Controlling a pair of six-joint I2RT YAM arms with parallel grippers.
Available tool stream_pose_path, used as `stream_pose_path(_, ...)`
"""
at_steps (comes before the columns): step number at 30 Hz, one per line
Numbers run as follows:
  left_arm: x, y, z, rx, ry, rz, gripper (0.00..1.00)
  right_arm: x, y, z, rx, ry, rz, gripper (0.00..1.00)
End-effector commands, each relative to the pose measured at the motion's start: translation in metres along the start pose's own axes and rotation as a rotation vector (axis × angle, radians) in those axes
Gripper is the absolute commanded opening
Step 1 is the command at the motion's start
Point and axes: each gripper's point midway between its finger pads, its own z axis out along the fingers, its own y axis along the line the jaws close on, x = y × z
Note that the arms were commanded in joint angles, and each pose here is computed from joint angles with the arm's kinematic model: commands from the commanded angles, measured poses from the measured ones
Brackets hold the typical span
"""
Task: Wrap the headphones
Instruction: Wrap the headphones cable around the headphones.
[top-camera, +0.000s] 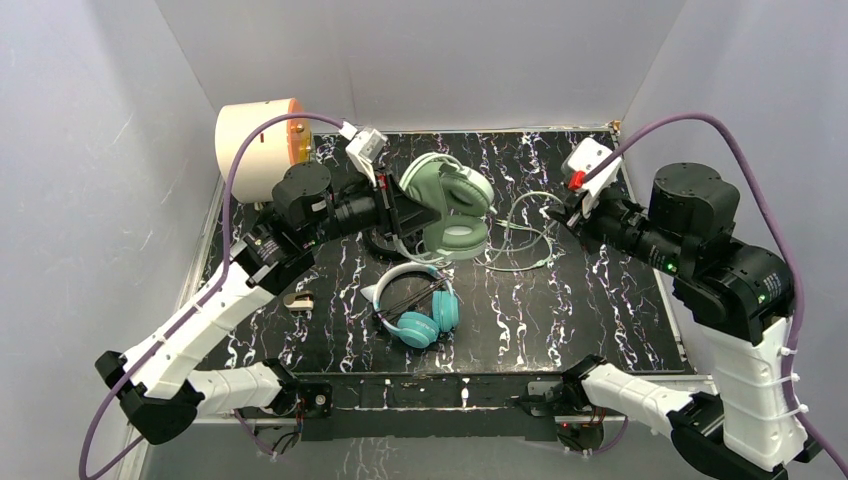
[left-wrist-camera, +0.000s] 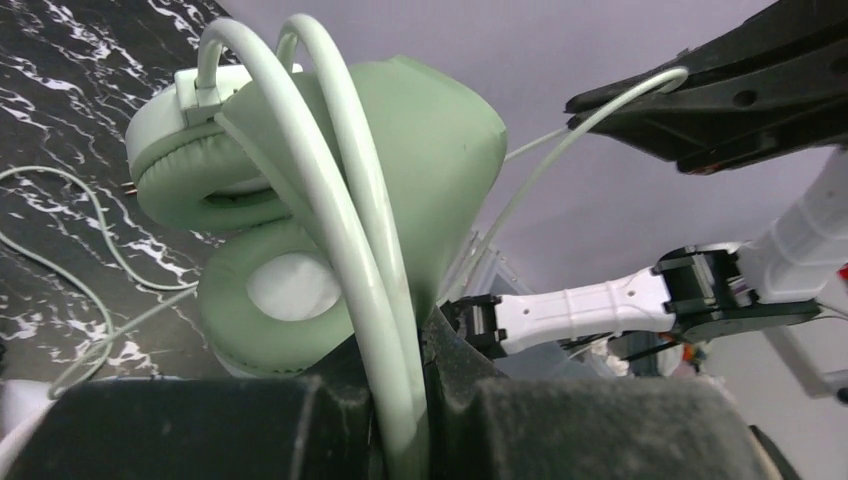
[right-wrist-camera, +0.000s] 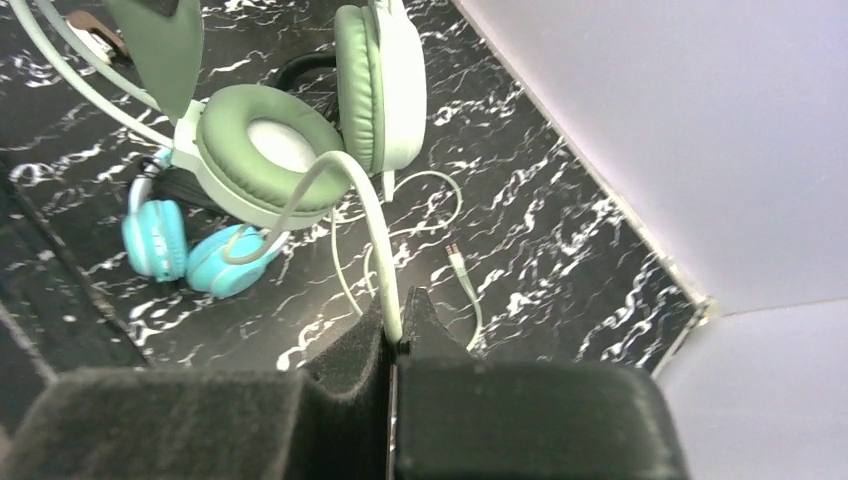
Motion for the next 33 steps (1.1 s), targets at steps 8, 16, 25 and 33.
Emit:
stream_pose_path(8, -0.094, -0.029, 0.03, 0.142, -0.356, -0.209, 0.0, -0.012, -0.012, -0.002, 0.042, -0.157, -0.542, 0.0)
stream_pose_path(16, -0.064, -0.052, 0.041, 0.445, -0.117, -0.294, 0.0, -0.013, -0.055, 0.002, 0.272, -0.102, -0.655, 0.0)
stream_pose_path(25, -0.036, -0.087, 0.003, 0.769, 0.049, -0.252, 0.0, -0.003, -0.067, 0.001, 0.338, -0.043, -0.676, 0.0)
stream_pose_path(33, -0.02, -0.107, -0.025, 0.844, 0.153, -0.204, 0.0, -0.021, -0.057, 0.008, 0.29, -0.142, -0.599, 0.0)
